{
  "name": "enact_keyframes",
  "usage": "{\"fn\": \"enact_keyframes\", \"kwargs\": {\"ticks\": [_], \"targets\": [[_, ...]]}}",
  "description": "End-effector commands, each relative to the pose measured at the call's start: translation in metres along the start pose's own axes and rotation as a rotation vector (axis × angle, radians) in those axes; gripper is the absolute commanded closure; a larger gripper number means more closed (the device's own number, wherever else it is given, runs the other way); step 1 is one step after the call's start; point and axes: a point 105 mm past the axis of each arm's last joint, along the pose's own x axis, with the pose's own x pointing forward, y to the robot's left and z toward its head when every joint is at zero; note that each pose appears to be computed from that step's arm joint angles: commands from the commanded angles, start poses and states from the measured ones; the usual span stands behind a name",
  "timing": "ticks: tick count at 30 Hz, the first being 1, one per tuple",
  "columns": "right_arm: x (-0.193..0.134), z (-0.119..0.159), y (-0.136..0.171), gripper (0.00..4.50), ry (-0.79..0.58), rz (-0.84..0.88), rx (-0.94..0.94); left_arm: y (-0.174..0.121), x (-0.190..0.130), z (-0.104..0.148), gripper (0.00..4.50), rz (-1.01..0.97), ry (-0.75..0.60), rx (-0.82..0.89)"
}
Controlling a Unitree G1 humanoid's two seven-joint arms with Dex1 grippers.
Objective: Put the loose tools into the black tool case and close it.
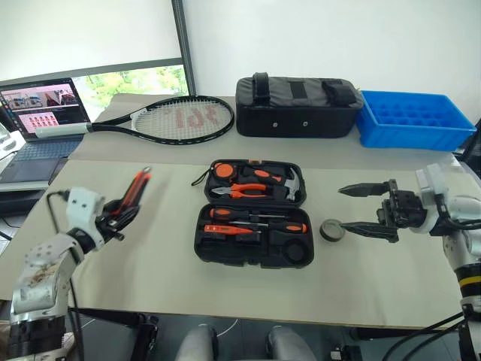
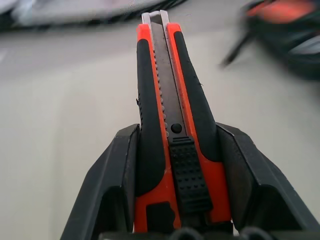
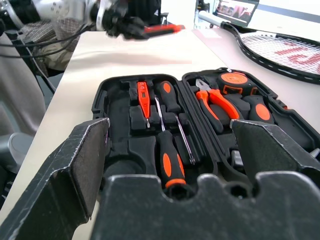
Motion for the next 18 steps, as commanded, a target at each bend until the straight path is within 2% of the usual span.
{"fn": "enact_keyframes", "kwargs": {"ticks": [1,5,9,18], "targets": [[-0.004,0.011,0.009,0.0,-0.009,0.051,-0.037,-0.039,0.022,0.022,2.7,-0.355,-0.029,0.232],[-0.007,0.009,0.017,0.0,-0.007,0.053,-0.034,-0.07,0.048,0.03,2.7,-0.636,-0.022,0.377],[-0.015,0.009,0.025,0.0,-0.005,0.025,-0.034,-0.094,0.064,0.028,2.7,-0.812,-0.007,0.445],[-0.023,0.009,0.048,0.0,-0.001,-0.027,-0.018,-0.112,0.083,0.009,2.7,-0.895,0.094,0.47]]}}
